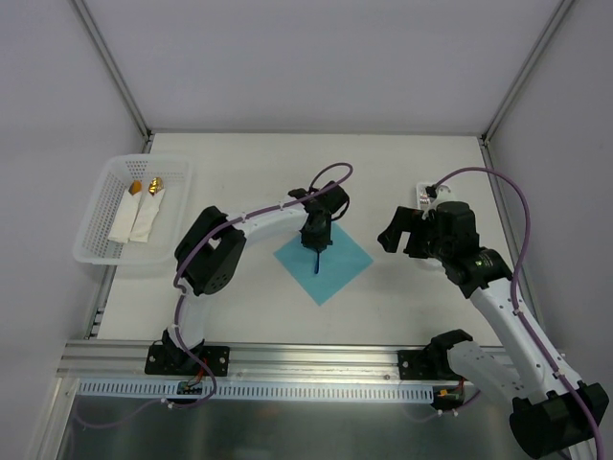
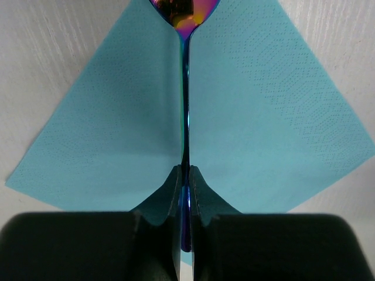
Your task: Place the utensils on the paper napkin and roll it up
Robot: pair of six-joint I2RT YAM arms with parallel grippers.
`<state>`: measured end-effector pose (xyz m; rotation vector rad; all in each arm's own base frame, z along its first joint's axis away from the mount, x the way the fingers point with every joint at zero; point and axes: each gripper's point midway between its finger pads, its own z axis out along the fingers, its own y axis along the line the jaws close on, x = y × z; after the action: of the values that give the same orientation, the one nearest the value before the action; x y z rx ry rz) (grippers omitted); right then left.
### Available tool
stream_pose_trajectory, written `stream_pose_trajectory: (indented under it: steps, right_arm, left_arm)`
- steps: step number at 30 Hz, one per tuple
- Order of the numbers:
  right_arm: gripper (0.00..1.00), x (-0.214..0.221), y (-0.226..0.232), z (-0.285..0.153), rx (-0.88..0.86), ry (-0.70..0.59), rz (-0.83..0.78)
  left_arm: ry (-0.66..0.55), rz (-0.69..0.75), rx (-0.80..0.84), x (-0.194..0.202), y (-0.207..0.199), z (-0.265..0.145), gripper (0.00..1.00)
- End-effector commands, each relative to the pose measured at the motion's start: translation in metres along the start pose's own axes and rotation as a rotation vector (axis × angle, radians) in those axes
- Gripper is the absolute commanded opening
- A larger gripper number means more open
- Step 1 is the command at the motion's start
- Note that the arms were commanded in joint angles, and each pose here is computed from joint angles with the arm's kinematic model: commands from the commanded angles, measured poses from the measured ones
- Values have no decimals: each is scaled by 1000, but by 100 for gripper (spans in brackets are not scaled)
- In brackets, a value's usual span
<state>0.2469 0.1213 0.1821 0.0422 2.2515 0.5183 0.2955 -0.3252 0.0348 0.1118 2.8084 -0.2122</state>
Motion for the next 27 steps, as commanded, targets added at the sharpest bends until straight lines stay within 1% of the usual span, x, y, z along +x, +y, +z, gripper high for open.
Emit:
stream_pose_trajectory:
  steps: [1, 11, 12, 14, 19, 23, 26, 27]
  right_arm:
    - [99, -2, 0, 1, -4, -5, -16]
    - [99, 0, -2, 3, 0, 4, -18]
    - [99, 0, -2, 3, 2, 4, -20]
    - [99, 0, -2, 3, 2, 4, -20]
    - [99, 0, -2, 4, 4, 5, -23]
    - [99, 0, -2, 4, 2, 7, -24]
    - [99, 0, -1, 3, -2, 7, -23]
    - [99, -1, -2, 3, -1, 5, -22]
  left_arm:
    - [-22, -8, -22, -7, -3, -1, 0]
    - [6, -7, -29, 0, -2, 7, 0]
    - [10, -6, -34, 1, 0, 9, 1]
    - [15, -6, -35, 2, 0, 11, 5]
    - [25, -7, -33, 4, 0, 13, 6]
    - [23, -4, -29, 4, -1, 12, 16]
    - [12, 3, -18, 0, -4, 7, 21]
    - [6, 6, -12, -3, -5, 5, 25]
